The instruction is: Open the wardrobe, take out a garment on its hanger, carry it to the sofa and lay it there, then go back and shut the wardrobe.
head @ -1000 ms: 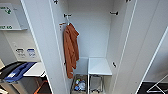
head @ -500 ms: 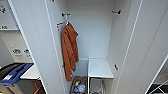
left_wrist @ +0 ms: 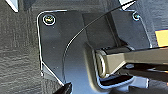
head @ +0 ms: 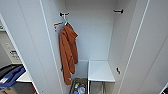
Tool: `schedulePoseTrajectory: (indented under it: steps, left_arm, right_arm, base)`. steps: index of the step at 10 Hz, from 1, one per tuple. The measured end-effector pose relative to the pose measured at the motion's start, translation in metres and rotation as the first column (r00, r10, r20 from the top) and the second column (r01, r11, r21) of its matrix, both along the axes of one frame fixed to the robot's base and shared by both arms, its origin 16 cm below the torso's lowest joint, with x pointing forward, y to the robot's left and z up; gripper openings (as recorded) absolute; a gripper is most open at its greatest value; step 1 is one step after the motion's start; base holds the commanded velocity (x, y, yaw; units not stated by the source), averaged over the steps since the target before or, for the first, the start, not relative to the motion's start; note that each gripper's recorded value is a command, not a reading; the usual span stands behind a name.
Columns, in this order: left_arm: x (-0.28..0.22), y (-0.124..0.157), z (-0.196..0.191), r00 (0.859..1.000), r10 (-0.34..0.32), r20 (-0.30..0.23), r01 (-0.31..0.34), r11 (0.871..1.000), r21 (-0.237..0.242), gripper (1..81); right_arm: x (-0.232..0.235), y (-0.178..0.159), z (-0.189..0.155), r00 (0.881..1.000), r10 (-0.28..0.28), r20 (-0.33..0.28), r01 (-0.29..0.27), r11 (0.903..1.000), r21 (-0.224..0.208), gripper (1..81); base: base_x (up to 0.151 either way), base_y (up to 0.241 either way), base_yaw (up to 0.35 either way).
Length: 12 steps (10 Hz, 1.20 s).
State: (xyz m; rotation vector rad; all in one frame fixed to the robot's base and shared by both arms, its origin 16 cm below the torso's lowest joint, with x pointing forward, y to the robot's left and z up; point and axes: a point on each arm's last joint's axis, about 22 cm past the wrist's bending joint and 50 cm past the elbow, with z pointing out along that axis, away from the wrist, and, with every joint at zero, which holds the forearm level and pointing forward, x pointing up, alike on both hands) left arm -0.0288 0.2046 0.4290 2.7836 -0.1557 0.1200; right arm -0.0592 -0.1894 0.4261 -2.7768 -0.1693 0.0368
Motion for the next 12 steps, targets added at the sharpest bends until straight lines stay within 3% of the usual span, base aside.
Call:
schedulePoseTrajectory:
  steps: [6,9,12]
  left_arm:
    - [-0.005,0.002,0.001,1.000,0.000,-0.007,0.000,1.000,-0.003,81.1]
    - [-0.003,0.013,0.011,1.000,0.026,-0.012,-0.026,0.999,-0.040,81.1]
    - [0.010,0.079,0.028,0.997,0.082,0.007,-0.082,0.996,-0.020,81.1]
  right_arm:
    - [0.002,-0.008,0.001,1.000,-0.004,0.003,0.004,1.0000,0.001,81.1]
    - [0.005,-0.008,0.011,1.000,-0.011,0.001,0.011,0.9987,0.051,81.1]
    - [0.032,-0.059,0.027,0.999,-0.023,0.035,0.021,0.9981,0.058,81.1]
  base:
    - [0.000,0.000,0.000]
    - [0.000,0.000,0.000]
    - [0.000,0.000,0.000]
